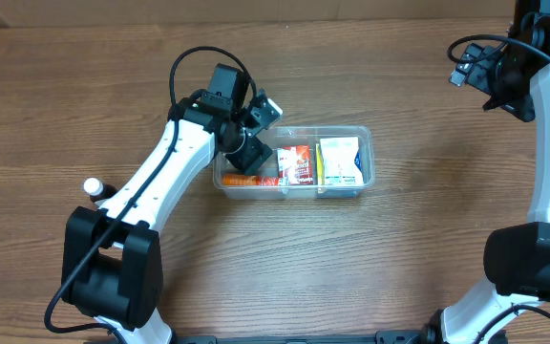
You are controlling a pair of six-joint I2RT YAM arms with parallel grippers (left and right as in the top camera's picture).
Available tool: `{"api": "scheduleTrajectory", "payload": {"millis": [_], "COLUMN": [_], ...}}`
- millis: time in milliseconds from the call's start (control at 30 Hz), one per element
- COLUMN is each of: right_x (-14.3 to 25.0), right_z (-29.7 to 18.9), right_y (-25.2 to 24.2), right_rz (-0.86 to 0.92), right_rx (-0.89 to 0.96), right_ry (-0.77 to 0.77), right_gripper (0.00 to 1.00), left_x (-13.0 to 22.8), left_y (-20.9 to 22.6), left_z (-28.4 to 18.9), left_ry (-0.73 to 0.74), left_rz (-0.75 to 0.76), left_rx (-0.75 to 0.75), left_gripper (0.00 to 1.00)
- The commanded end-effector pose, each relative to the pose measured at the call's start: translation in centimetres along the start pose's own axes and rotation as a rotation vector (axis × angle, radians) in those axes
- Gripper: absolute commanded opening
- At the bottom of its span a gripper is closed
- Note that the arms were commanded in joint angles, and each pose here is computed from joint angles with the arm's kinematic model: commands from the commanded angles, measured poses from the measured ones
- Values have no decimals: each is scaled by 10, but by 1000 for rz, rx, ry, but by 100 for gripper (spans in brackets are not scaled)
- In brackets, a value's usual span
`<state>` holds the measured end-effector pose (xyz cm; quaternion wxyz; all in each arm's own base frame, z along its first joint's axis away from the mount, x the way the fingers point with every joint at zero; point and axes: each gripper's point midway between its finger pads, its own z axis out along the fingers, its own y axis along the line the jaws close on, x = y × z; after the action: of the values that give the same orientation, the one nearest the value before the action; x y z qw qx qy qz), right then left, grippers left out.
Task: Pack container
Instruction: 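Lower the orange tube into the container's left section and release, then move the left gripper to the brown bottle and grasp it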
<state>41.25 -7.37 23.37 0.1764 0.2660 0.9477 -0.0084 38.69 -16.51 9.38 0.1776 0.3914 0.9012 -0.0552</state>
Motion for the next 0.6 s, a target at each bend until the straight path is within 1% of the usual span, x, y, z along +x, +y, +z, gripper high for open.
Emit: {"api": "scheduleTrajectory", "payload": {"millis": [0,100,167,200,233,267,333,400,433,467,500,533,567], "right_x": [-6,-6,-6,-6,-6,-6,-6,-6,-6,-6,-6,-6,-6], "right_z": [-17,-17,-17,-17,-17,-17,-17,-17,-17,-17,-17,-17,-17], "right_y": [0,0,0,0,0,0,0,0,0,0,0,0,0], "right_rz": [3,3,3,3,3,3,3,3,3,3,3,3,3], "right_rx": [-12,-12,-12,-12,-12,-12,-12,-12,-12,-12,-12,-12,-12], "right_ry": [-49,-48,-49,-49,-49,-49,-49,-49,-49,-49,-49,-49,-49], "right_gripper": [100,100,100,100,100,100,100,100,100,100,100,100,100], "left_x": [2,-10,-23,-30,-38,-42,-44,-28,-16,18,37,50,74], "left_y": [-1,3,6,7,8,8,14,26,36,60,73,83,99], "left_z": [-7,-19,-40,-56,-77,-92,-132,-146,-151,-159,-164,-168,-176], "left_ry": [0,-23,-39,-43,-48,-53,-57,-22,2,55,79,92,108], "left_rz": [-35,-137,-137,-139,-184,-216,-296,-384,-472,-707,-823,-897,-993], "left_rx": [0,-8,-15,-16,-17,-19,-29,-42,-52,-76,-90,-100,-114], "left_gripper": [75,74,75,77,95,100,100,100,100,100,100,100,100]}}
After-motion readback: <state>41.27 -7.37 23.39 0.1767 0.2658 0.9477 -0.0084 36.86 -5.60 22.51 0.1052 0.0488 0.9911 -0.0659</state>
